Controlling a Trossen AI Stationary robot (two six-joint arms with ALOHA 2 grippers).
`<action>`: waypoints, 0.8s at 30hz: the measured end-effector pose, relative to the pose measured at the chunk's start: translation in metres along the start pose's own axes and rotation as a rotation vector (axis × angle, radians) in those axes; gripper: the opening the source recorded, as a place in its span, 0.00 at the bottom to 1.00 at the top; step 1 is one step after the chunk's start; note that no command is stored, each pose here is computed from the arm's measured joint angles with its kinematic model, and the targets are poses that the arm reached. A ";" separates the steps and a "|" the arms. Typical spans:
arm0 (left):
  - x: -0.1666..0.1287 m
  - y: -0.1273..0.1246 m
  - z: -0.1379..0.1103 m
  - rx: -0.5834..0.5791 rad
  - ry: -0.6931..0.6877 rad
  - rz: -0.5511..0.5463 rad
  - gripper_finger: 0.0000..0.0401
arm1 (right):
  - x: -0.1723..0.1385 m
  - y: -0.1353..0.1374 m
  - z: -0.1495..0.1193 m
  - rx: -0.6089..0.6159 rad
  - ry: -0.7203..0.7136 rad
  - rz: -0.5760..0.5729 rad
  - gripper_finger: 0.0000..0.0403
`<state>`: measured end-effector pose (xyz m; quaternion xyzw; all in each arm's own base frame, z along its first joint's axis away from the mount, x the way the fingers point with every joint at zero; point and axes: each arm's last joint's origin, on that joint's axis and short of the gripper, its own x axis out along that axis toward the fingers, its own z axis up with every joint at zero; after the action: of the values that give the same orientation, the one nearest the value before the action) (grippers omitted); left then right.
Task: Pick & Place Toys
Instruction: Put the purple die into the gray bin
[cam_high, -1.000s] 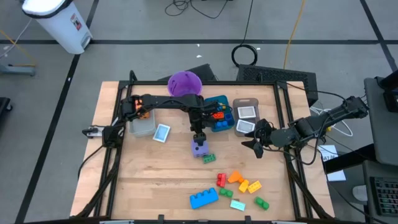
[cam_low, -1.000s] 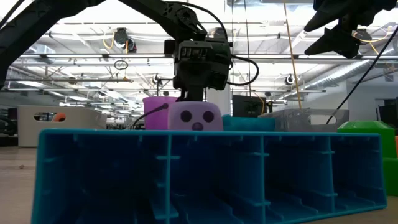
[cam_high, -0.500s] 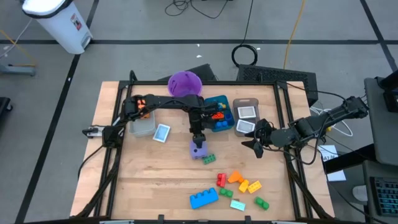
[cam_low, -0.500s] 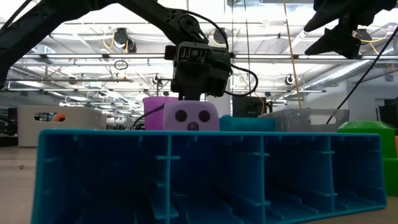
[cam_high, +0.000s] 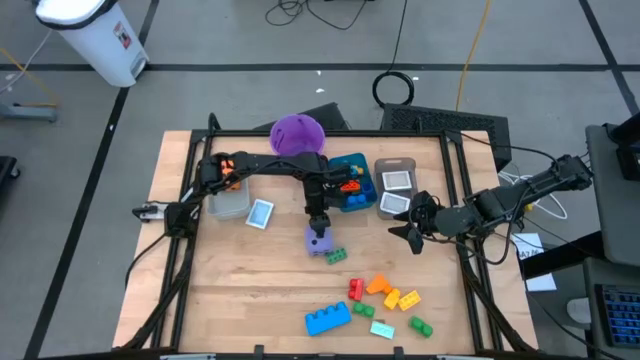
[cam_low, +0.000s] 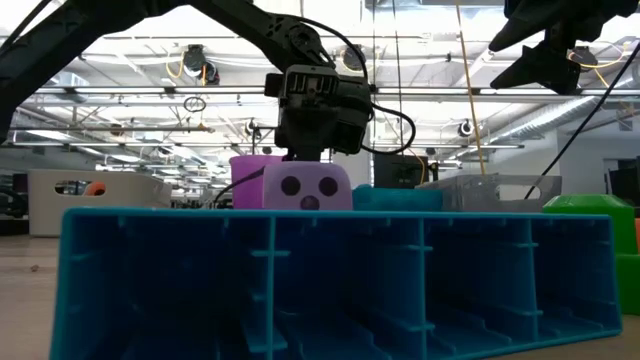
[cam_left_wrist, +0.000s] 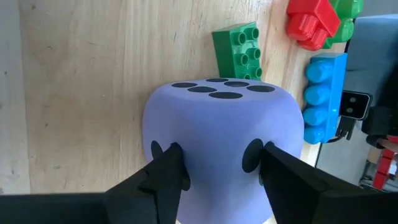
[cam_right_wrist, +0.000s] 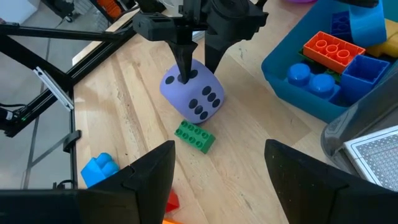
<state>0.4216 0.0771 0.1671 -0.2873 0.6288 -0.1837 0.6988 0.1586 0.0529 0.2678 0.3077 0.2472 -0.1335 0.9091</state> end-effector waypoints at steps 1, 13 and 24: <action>0.000 0.000 0.000 0.000 0.000 0.000 0.48 | 0.000 0.000 0.000 0.000 0.000 0.000 0.60; -0.002 0.001 -0.002 -0.032 0.008 -0.017 0.47 | 0.000 0.000 0.000 -0.007 0.001 -0.001 0.60; -0.012 -0.004 -0.008 -0.051 0.017 0.007 0.46 | 0.000 0.000 0.000 -0.016 0.001 -0.002 0.60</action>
<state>0.4127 0.0806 0.1785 -0.3013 0.6401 -0.1678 0.6866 0.1585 0.0528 0.2676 0.3004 0.2490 -0.1323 0.9112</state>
